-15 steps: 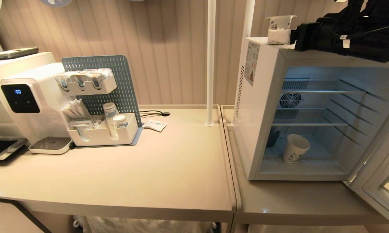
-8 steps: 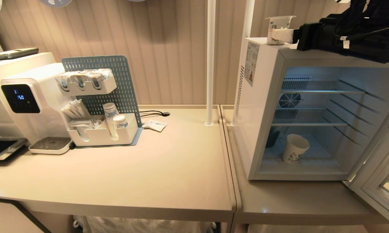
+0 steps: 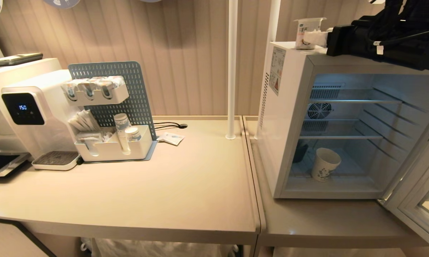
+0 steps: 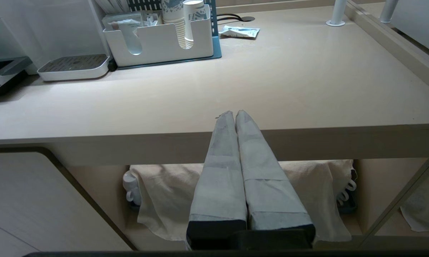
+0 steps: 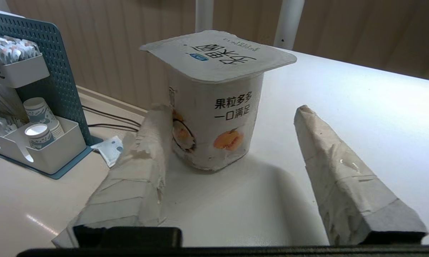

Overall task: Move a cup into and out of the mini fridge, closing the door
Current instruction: Put the yoghurt in the freezer

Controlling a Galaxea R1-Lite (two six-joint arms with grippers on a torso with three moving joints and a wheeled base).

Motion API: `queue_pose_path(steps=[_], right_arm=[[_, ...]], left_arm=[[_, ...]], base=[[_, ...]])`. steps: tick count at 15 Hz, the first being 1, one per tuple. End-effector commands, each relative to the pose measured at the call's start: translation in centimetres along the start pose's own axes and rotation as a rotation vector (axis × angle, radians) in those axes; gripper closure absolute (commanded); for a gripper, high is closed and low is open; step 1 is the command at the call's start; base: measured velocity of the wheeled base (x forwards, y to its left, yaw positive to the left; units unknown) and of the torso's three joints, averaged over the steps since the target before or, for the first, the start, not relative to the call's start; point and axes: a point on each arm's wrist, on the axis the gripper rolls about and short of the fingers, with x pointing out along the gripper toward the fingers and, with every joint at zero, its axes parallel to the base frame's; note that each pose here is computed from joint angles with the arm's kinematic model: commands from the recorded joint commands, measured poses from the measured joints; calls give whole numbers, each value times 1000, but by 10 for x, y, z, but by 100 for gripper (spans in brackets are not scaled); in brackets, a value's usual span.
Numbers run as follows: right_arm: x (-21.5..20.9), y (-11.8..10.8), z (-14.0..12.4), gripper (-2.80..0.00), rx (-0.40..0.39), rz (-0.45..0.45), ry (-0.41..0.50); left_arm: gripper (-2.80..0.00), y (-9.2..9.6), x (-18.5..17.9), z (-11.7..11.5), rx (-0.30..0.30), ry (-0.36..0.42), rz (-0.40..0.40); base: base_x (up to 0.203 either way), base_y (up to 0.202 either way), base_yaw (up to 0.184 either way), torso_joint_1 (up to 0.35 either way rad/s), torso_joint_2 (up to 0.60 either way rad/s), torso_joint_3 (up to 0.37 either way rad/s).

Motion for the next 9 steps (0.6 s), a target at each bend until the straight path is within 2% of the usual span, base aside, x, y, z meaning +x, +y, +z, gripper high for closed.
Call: queue_pose_path(steps=[1,9], right_arm=[[1,0,-2,0,-2,1,6],[1,0,-2,0,-21,1,6]], left_arm=[[0,0,0,0,0,0,0],[0,0,0,0,0,0,0]], base=[[0,0,0,0,0,0],[0,0,0,0,0,0]])
